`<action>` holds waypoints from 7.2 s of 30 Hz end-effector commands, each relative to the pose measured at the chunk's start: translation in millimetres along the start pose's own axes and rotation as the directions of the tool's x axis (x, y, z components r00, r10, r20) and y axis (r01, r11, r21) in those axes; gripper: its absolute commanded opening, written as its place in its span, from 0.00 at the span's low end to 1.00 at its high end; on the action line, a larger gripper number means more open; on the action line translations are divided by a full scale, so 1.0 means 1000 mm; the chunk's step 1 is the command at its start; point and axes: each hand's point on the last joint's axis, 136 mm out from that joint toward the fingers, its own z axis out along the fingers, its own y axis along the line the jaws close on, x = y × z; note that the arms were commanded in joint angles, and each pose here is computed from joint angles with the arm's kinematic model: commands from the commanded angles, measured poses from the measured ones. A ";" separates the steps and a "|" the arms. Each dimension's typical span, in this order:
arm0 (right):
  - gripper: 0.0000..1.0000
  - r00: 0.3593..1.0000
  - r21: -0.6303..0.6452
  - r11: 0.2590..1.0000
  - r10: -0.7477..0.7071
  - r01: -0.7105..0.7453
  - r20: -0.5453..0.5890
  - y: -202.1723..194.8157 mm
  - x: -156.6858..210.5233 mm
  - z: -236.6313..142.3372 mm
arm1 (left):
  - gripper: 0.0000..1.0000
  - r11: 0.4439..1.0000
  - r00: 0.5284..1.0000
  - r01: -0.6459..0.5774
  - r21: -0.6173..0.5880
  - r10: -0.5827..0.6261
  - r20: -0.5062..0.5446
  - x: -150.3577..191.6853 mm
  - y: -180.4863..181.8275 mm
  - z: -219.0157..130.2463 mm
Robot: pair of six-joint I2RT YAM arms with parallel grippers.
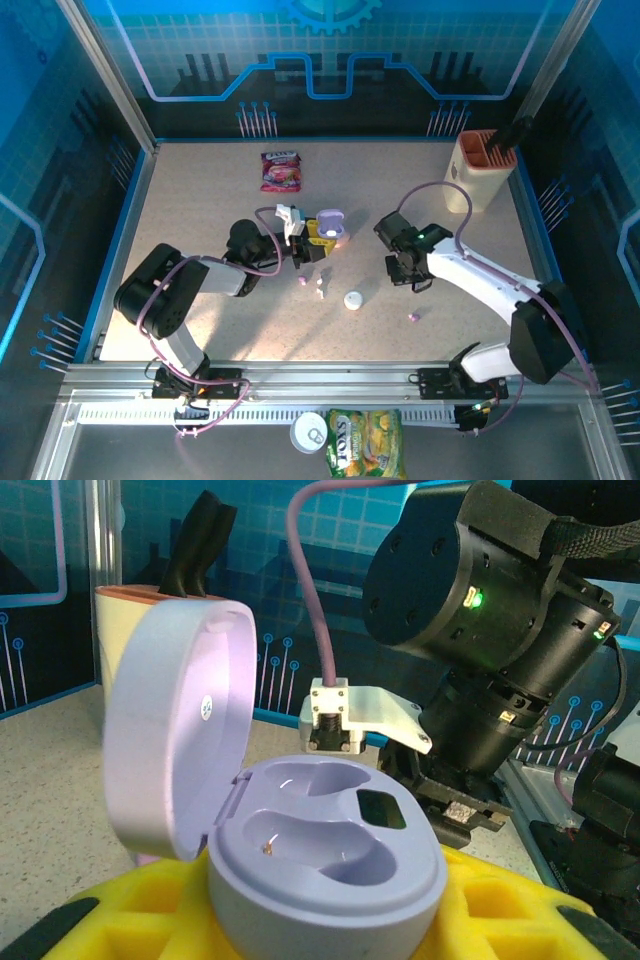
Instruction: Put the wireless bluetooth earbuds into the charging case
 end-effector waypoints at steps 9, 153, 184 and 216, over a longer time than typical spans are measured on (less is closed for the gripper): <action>0.21 0.995 0.155 0.983 -0.099 0.096 0.015 -0.010 -0.006 -0.015 | 0.37 0.999 0.999 -0.036 0.035 0.035 0.026 -0.012 -0.009 -0.003; 0.30 0.891 -0.555 0.706 0.421 -0.441 -0.173 -0.001 0.016 0.074 | 0.36 0.995 0.999 -0.046 0.090 0.046 0.007 0.000 -0.029 0.009; 0.41 0.953 -0.461 0.834 0.279 -0.302 -0.121 0.022 -0.007 0.062 | 0.37 0.998 0.999 -0.052 -0.024 0.052 -0.001 0.005 -0.005 -0.018; 0.34 0.986 0.264 0.952 -0.135 0.156 -0.095 0.011 0.005 0.058 | 0.37 0.996 0.998 -0.060 -0.071 0.061 0.009 -0.008 0.022 -0.040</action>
